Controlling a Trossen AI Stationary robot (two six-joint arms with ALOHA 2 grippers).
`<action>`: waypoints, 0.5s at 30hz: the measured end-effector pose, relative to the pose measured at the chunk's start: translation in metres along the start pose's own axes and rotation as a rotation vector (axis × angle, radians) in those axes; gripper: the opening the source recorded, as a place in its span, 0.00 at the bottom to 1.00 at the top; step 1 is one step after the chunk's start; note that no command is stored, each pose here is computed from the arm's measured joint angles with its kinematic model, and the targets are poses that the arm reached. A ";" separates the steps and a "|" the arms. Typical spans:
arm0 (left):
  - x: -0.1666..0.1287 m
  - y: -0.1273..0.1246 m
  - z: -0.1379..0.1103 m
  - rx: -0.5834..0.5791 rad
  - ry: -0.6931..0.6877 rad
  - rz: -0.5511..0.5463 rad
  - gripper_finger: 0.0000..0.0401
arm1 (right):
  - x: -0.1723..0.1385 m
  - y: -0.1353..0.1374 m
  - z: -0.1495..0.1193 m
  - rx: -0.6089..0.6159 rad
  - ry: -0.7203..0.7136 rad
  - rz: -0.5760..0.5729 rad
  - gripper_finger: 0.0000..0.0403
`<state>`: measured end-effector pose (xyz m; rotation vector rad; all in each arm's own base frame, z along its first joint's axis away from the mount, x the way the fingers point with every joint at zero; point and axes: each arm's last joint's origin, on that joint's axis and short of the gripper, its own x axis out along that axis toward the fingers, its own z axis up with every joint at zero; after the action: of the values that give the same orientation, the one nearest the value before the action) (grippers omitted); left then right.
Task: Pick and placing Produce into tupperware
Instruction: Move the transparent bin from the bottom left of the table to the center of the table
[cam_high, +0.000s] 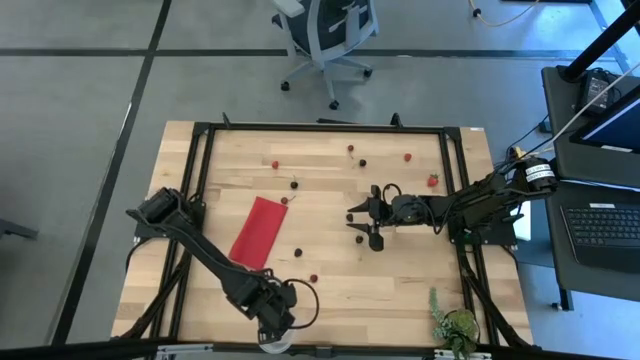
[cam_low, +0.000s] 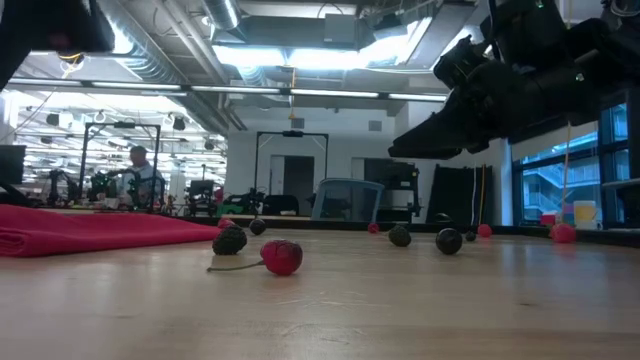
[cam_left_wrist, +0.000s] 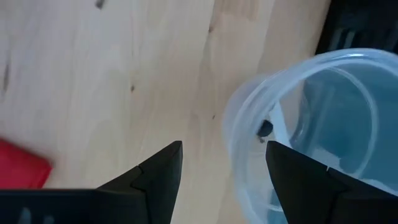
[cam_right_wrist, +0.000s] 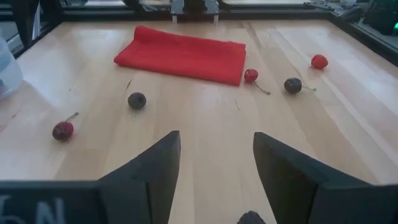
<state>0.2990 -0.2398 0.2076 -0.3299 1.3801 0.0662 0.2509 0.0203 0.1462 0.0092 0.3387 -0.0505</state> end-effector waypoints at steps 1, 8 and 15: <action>0.003 0.001 0.001 -0.001 0.016 0.001 0.55 | 0.000 0.000 0.000 -0.002 0.004 0.000 0.51; 0.005 0.005 0.006 -0.020 0.040 -0.002 0.45 | 0.000 0.000 -0.001 -0.002 0.008 -0.001 0.51; 0.005 0.007 0.008 -0.024 0.040 0.000 0.20 | 0.000 0.000 -0.001 -0.006 0.009 -0.001 0.51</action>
<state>0.3060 -0.2315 0.2022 -0.3527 1.4194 0.0771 0.2506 0.0202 0.1454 0.0032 0.3480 -0.0501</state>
